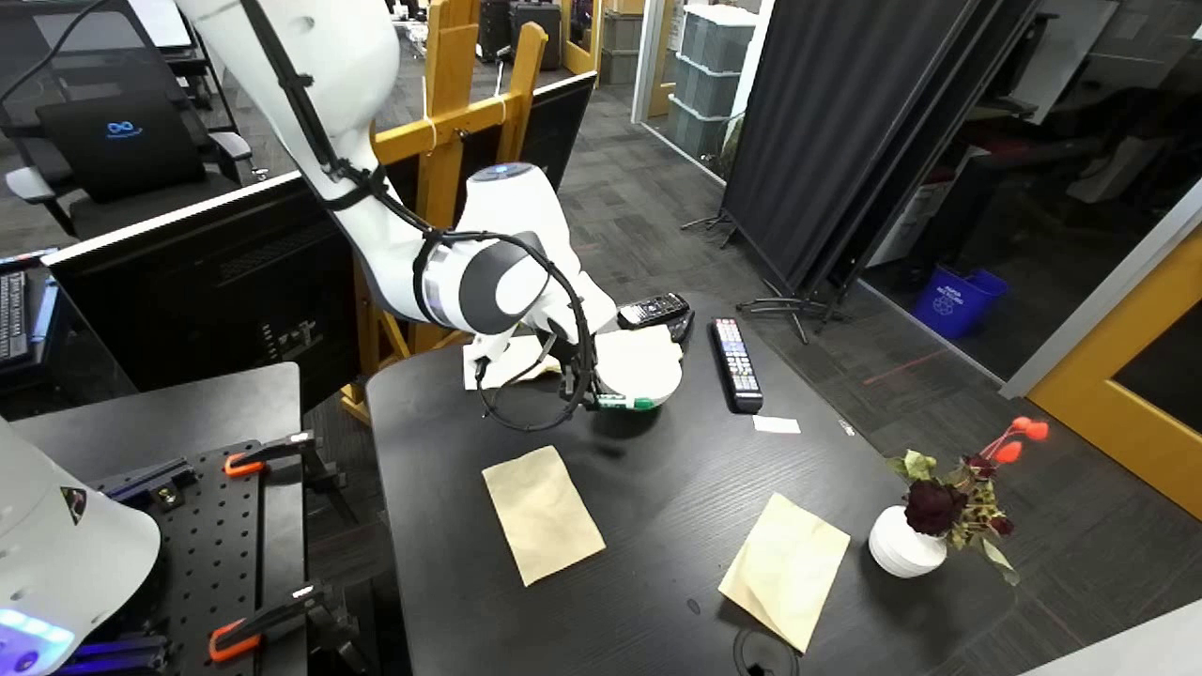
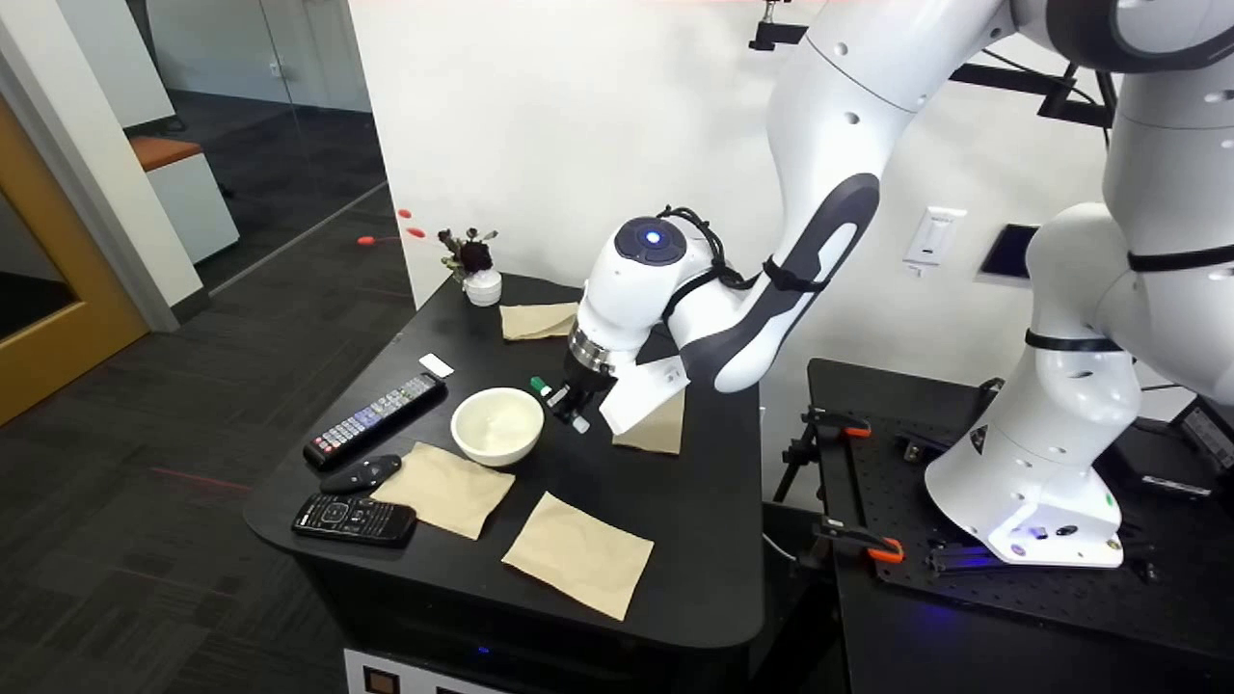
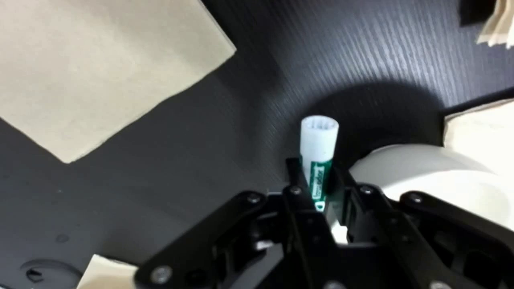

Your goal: Put the marker in the bowl

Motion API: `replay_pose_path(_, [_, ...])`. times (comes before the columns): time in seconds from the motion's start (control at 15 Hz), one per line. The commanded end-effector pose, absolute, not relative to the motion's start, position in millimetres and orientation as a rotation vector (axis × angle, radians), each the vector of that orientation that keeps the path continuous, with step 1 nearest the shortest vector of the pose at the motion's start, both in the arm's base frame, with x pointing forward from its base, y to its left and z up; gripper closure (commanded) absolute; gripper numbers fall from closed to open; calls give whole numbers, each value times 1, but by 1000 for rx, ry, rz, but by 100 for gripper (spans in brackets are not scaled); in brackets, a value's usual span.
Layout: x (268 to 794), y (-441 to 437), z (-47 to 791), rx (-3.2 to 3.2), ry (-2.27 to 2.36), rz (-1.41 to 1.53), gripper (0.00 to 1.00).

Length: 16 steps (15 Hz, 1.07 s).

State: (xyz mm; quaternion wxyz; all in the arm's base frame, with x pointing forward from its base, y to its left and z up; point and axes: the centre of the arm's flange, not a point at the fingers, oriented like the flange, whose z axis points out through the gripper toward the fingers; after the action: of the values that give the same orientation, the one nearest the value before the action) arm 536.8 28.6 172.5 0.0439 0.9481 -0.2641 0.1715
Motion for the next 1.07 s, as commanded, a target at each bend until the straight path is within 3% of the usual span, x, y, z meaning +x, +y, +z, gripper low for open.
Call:
replay_pose_path(0.0, [533, 54, 195, 2869, -777, 676, 95])
replay_pose_path(0.87, [576, 84, 196, 2808, -714, 846, 95])
replay_pose_path(0.93, [577, 83, 194, 2802, -710, 839, 55])
replay_pose_path(1.0, [578, 82, 192, 2798, -705, 840, 53])
